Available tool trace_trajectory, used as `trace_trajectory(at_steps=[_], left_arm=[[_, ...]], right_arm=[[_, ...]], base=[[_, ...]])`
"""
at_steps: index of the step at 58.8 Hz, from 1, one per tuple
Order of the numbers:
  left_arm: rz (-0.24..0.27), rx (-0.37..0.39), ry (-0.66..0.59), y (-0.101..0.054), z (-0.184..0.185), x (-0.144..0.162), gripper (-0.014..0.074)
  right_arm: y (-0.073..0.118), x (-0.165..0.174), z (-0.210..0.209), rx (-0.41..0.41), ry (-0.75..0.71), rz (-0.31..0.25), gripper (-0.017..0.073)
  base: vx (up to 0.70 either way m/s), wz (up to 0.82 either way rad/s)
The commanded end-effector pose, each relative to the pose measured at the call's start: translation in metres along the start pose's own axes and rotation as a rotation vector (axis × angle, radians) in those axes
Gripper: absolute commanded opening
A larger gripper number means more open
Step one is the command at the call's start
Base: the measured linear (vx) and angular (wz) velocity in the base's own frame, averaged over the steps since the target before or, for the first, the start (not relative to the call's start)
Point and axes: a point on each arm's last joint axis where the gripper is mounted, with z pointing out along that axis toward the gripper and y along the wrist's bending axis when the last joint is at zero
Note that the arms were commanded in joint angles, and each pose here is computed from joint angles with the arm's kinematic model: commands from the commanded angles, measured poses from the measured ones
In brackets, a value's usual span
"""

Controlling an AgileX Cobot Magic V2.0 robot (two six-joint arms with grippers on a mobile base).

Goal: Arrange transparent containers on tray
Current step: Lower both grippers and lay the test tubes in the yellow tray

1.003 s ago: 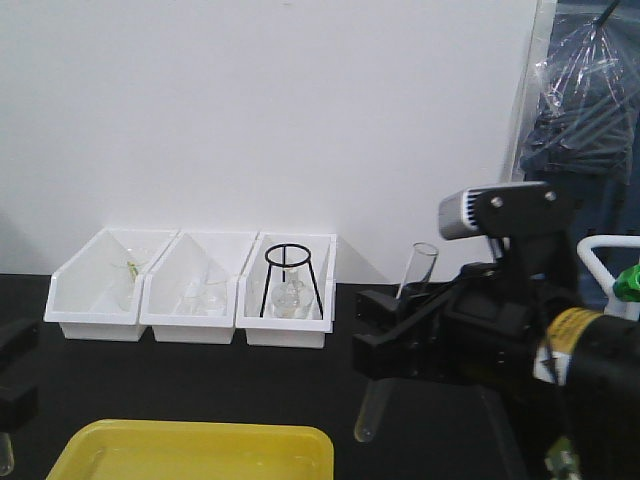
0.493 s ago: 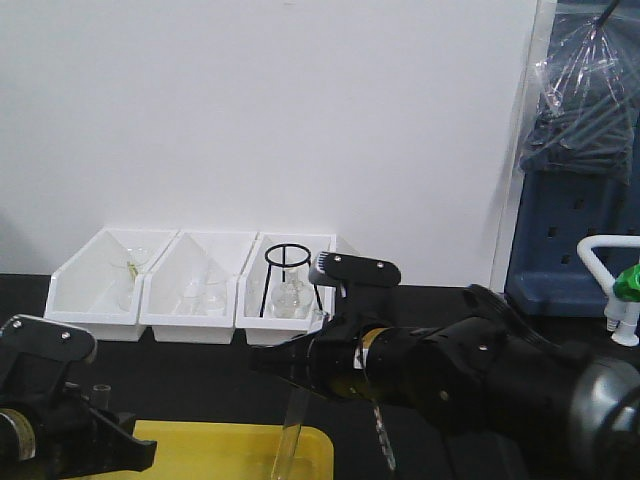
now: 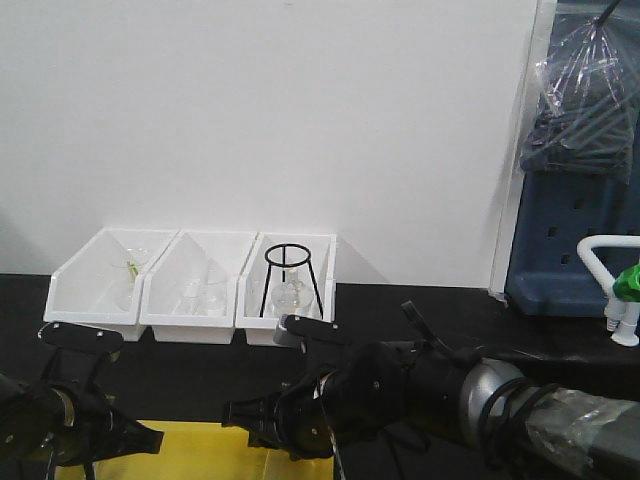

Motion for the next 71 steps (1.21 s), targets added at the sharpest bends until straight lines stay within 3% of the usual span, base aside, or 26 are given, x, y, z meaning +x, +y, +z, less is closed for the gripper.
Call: trace_trajectory(at_steps=[1,18,30,46,58,71], left_arm=[[-0.011,-0.004,-0.042,0.001,-0.009,-0.016,0.0154],[-0.002,-0.016,0.046,0.000,0.017,-0.004,0.0158],[0.006,-0.027,0.117,-0.001,0.037,0.007,0.0185],[0.038,-0.036,0.121,0.000,0.041,0.009,0.0382],[0.035,-0.035,0.121,0.000,0.041,0.009,0.0552],[0.067,-0.048,0.089,0.002,0.027,0.002,0.0582]], right_arm=[[0.014,-0.015,-0.016,-0.066,-0.071,-0.018,0.0201],[0.007,-0.003,0.007,-0.062,0.008,-0.023,0.0225],[0.005,-0.002,0.010,-0.057,0.014,-0.022,0.0325],[0.005,-0.002,0.010,-0.051,0.010,-0.036,0.0461],[0.005,-0.002,0.010,-0.051,0.013,-0.036,0.0496],[0.007,-0.004,0.006,-0.060,-0.003,-0.019,0.0496]], base=[[0.00,0.00],[0.00,0.00],[0.00,0.00],[0.00,0.00],[0.00,0.00],[0.00,0.00]])
